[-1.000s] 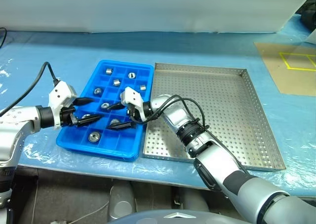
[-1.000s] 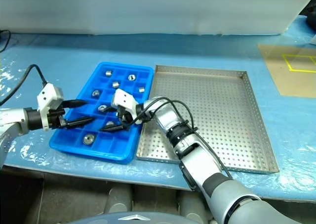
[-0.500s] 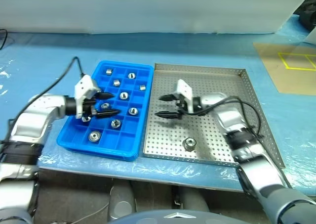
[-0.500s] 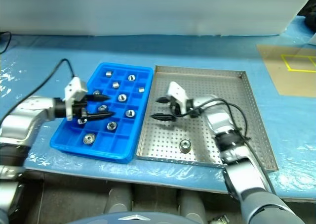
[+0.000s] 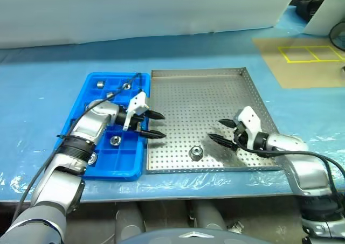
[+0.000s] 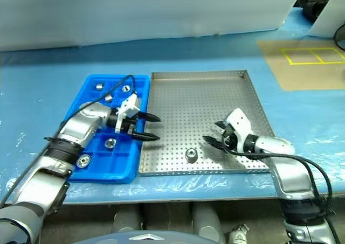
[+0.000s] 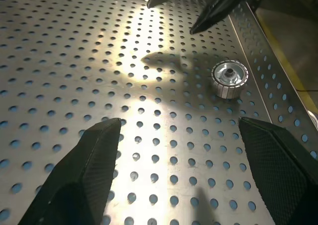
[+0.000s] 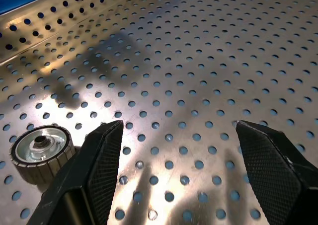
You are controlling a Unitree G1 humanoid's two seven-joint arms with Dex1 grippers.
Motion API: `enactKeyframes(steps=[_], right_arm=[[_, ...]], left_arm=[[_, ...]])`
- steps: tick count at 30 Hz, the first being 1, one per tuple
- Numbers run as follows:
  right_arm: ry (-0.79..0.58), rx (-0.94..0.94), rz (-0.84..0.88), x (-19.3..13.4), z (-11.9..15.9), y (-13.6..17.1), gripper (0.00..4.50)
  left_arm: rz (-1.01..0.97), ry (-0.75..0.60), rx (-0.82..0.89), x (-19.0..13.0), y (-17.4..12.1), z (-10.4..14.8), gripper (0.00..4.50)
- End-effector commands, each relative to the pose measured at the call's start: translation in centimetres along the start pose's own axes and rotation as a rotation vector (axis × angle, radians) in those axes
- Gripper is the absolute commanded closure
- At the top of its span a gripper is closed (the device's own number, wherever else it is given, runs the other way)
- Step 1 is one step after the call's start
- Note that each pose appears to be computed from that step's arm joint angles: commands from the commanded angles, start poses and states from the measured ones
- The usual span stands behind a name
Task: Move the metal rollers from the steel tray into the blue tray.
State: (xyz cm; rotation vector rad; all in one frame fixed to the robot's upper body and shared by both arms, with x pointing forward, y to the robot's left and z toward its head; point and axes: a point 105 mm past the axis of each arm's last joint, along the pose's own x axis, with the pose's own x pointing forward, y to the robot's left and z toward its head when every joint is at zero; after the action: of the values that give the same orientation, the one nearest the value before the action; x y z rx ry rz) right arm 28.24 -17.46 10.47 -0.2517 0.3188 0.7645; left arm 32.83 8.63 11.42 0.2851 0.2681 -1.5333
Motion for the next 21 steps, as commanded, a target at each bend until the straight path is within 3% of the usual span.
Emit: enactKeyframes(steps=[1,6,12,16,21], right_arm=[[-0.037,-0.013,-0.067,-1.8,1.3,0.1,0.8],[-0.076,-0.06,-0.194,-3.4,2.6,-0.6,0.8],[-0.005,-0.06,-0.179,-4.5,1.8,0.0,0.8],[0.024,-0.035,-0.12,-4.8,1.3,1.1,0.8],[0.003,-0.033,0.054,-2.2,2.0,4.0,0.8]], left_arm=[[-0.081,-0.027,0.037,1.6,-0.5,0.7,0.5],[-0.133,-0.016,0.043,2.8,-1.3,-0.1,0.5],[-0.15,-0.05,0.026,3.4,-2.0,-0.2,0.5],[-0.149,-0.062,0.015,3.4,-2.4,-0.1,0.5],[-0.147,-0.171,-0.033,2.7,-2.4,2.2,0.5]])
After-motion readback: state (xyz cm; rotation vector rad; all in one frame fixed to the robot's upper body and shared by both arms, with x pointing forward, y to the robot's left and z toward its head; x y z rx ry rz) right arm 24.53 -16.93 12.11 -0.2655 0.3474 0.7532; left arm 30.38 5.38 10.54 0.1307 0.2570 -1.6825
